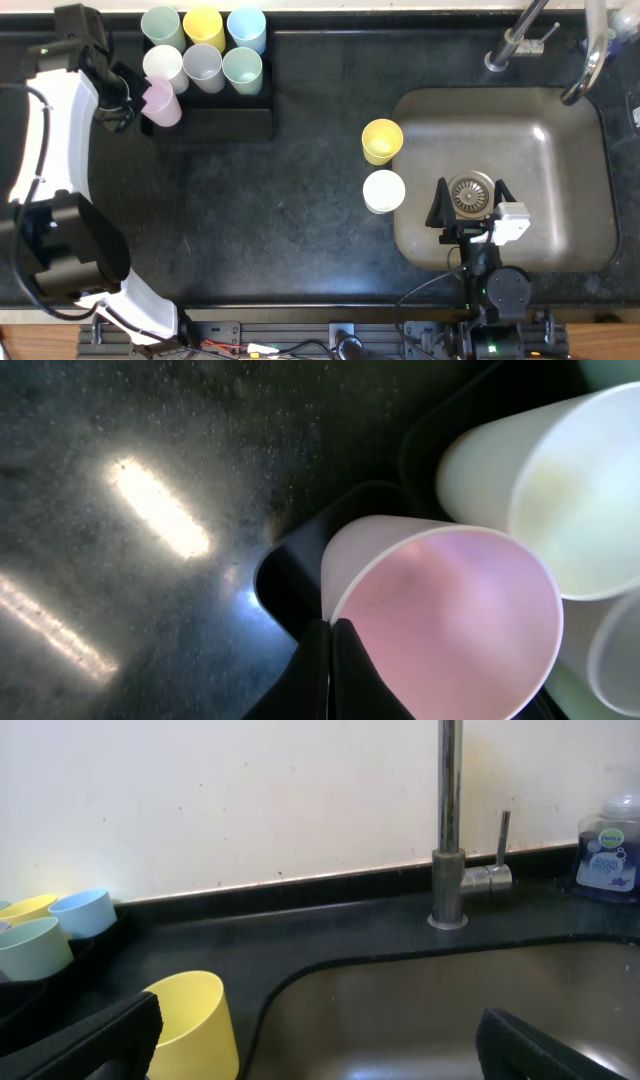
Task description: Store Cups
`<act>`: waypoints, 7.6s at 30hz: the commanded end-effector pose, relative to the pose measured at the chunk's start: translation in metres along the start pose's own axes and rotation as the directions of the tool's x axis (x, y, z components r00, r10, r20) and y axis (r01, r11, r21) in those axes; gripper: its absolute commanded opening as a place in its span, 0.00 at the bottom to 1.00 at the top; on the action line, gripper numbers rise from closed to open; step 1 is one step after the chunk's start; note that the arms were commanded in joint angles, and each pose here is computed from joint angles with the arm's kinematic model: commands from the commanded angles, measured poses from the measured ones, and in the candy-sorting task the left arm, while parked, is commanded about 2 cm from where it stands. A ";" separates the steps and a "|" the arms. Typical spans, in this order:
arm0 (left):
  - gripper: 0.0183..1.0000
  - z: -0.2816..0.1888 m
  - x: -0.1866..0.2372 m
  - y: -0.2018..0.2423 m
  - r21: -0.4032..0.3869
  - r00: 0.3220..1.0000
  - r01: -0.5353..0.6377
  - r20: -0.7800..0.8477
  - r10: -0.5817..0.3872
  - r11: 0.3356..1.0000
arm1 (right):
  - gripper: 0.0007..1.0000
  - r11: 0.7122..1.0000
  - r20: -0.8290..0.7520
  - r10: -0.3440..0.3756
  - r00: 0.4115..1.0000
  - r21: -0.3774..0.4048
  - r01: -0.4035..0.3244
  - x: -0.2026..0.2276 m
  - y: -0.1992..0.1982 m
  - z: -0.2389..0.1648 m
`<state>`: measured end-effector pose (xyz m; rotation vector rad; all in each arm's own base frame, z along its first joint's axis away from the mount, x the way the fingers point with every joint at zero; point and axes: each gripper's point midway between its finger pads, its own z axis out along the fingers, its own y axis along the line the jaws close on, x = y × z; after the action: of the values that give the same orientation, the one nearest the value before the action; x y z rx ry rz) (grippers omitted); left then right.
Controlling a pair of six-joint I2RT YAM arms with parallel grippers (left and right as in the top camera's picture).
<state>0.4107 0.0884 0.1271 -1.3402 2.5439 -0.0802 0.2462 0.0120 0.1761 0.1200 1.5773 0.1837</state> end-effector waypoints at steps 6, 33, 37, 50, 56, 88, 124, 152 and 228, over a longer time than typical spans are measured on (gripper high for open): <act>0.02 0.016 0.004 0.007 -0.026 1.000 0.026 -0.013 -0.026 0.999 | 1.00 1.000 -0.001 0.004 1.000 -0.001 -0.004 0.003 -0.001 0.000; 1.00 -0.081 0.086 -0.099 0.214 0.920 -0.391 0.112 0.375 0.895 | 1.00 1.000 -0.001 0.004 1.000 -0.001 -0.004 0.003 -0.001 0.000; 1.00 -0.095 0.169 -0.161 0.272 0.809 -0.588 0.211 0.549 0.762 | 1.00 1.000 -0.001 0.004 1.000 -0.001 -0.004 0.003 -0.001 0.000; 1.00 -0.076 0.359 -0.205 0.378 0.580 -0.788 0.192 0.792 0.485 | 1.00 1.000 -0.001 0.004 1.000 -0.001 -0.004 0.003 -0.001 0.000; 1.00 -0.047 0.361 -0.189 0.317 0.576 -0.791 0.102 0.811 0.523 | 1.00 1.000 -0.001 0.004 1.000 -0.001 -0.004 0.003 -0.001 0.000; 0.02 -0.042 0.329 -0.210 0.294 0.684 -0.718 0.130 0.718 0.631 | 1.00 1.000 -0.001 0.004 1.000 -0.001 -0.004 0.003 -0.001 0.000; 0.03 -0.013 0.068 -0.036 -0.080 1.000 -0.017 0.019 0.019 0.997 | 1.00 1.000 -0.001 0.004 1.000 -0.001 -0.004 0.003 -0.001 0.000; 1.00 0.040 0.076 -0.035 -0.165 0.999 -0.046 -0.034 0.041 0.985 | 1.00 1.000 -0.001 0.004 1.000 -0.001 -0.004 0.003 -0.001 0.000; 1.00 -0.078 0.158 0.075 -0.027 0.158 -0.840 0.944 0.291 0.542 | 1.00 1.000 -0.001 0.004 1.000 -0.001 -0.004 0.003 -0.001 0.000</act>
<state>0.2457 0.0008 0.1573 0.0587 1.6556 0.0831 0.2462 0.0120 0.1761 0.1197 1.5773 0.1840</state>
